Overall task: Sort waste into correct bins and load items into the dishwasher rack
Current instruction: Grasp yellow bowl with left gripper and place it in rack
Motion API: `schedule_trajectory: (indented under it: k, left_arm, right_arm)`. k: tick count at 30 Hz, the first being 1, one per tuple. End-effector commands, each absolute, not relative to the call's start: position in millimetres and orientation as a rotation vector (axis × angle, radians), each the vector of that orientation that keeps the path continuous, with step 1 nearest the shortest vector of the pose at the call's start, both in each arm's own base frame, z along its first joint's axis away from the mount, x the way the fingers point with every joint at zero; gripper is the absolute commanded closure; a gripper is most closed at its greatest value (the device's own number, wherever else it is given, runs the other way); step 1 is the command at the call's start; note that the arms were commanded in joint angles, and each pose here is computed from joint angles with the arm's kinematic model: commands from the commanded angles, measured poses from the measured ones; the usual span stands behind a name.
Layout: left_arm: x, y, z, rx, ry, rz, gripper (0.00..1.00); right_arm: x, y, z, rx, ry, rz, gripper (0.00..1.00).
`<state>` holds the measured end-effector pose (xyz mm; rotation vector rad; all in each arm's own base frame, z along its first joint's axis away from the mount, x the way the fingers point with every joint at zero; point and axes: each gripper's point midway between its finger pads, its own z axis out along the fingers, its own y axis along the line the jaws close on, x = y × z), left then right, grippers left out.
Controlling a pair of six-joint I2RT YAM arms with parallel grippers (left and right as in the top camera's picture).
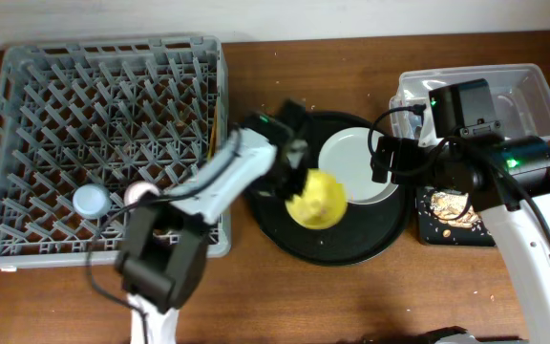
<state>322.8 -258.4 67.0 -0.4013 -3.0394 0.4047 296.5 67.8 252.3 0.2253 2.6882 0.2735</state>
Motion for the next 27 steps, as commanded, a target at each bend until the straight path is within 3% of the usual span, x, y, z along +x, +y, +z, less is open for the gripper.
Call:
schedule_trajectory:
  k: [1, 4, 6, 12, 17, 22, 23, 24, 27]
  left_arm:
    - [396, -133, 190, -0.135, -3.513, -0.232, 1.00]
    - [405, -7, 275, 0.292, -3.547, -1.184, 1.00]
    - [402, 40, 293, 0.504, -3.367, -1.611, 1.00]
    - [415, 114, 259, 0.688, -2.776, -2.326, 1.00]
    - [435, 124, 174, 0.458, -2.661, -2.256, 1.00]
    - [439, 103, 148, 0.326, -2.728, -2.145, 0.97]
    - [437, 95, 137, 0.288, -2.779, -2.042, 0.82]
    - [430, 82, 124, 0.202, -2.816, -1.904, 0.48]
    - [418, 47, 115, 0.139, -2.963, -1.541, 0.44]
  right_arm:
    - [298, 65, 253, 0.245, 2.681, 0.263, 0.01]
    - [298, 65, 253, 0.245, 2.681, 0.263, 0.02]
    - [298, 65, 253, 0.245, 2.681, 0.263, 0.02]
    - [298, 65, 253, 0.245, 2.681, 0.263, 0.02]
    - [298, 65, 253, 0.245, 2.680, 0.264, 0.02]
    - [300, 65, 254, 0.244, 2.674, 0.265, 0.02]
    - [300, 65, 254, 0.244, 2.674, 0.265, 0.02]
    - [300, 65, 254, 0.244, 2.674, 0.266, 0.02]
    - [300, 65, 254, 0.244, 2.674, 0.266, 0.02]
